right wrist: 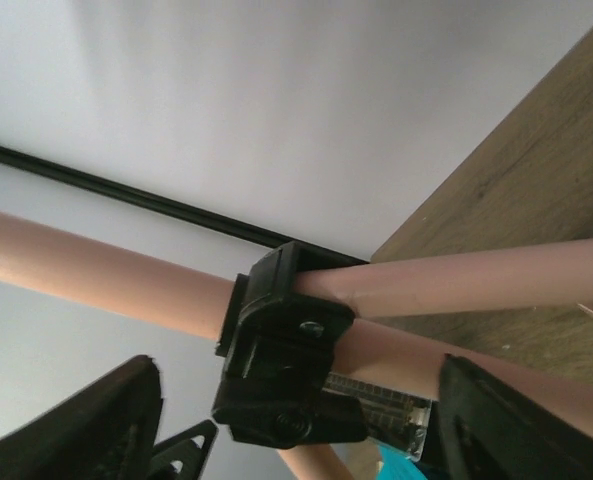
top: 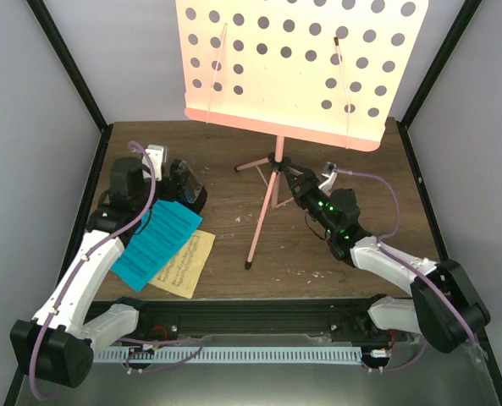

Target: Pack up the instrument practice props

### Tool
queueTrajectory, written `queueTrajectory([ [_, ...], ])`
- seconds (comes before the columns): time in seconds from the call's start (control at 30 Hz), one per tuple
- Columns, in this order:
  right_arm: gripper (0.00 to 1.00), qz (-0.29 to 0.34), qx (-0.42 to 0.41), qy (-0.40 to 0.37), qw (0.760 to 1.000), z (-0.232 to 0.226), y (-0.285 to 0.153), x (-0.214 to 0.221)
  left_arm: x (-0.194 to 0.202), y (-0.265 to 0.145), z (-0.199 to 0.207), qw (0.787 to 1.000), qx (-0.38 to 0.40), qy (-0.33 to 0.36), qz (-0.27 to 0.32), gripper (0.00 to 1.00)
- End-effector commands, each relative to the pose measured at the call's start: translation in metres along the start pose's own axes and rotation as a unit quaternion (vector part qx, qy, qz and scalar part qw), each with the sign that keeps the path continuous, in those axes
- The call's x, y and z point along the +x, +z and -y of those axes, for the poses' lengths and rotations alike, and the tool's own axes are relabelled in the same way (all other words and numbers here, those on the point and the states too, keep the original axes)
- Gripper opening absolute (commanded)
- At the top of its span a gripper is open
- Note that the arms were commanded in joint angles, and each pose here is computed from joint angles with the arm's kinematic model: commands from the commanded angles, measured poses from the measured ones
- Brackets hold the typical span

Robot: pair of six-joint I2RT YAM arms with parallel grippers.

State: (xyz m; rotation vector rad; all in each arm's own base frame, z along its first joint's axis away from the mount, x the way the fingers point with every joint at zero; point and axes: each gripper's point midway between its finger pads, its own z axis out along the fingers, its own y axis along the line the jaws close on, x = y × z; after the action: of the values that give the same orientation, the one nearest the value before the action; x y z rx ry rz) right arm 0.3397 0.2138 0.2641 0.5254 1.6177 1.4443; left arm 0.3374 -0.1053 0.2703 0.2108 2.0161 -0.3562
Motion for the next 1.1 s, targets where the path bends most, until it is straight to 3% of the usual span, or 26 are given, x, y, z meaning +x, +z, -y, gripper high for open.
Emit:
queueTrajectory([
  [0.0, 0.83, 0.019, 0.004, 0.07, 0.997, -0.01, -0.01, -0.009, -0.002, -0.001, 0.001, 1.0, -0.002, 0.007, 0.004, 0.75],
  [0.23, 0.88, 0.027, 0.077, 0.227, 0.97, 0.007, -0.016, -0.008, -0.001, 0.0, 0.0, 1.0, -0.002, 0.007, 0.003, 0.75],
  [0.4, 0.86, 0.026, 0.086, 0.27, 0.959, 0.005, -0.012, -0.008, 0.0, 0.001, -0.001, 1.0, -0.005, 0.008, 0.002, 0.75],
  [1.07, 0.53, 0.008, 0.081, 0.343, 0.936, -0.01, 0.012, -0.002, 0.002, 0.003, -0.003, 1.0, -0.011, 0.011, 0.0, 0.75],
])
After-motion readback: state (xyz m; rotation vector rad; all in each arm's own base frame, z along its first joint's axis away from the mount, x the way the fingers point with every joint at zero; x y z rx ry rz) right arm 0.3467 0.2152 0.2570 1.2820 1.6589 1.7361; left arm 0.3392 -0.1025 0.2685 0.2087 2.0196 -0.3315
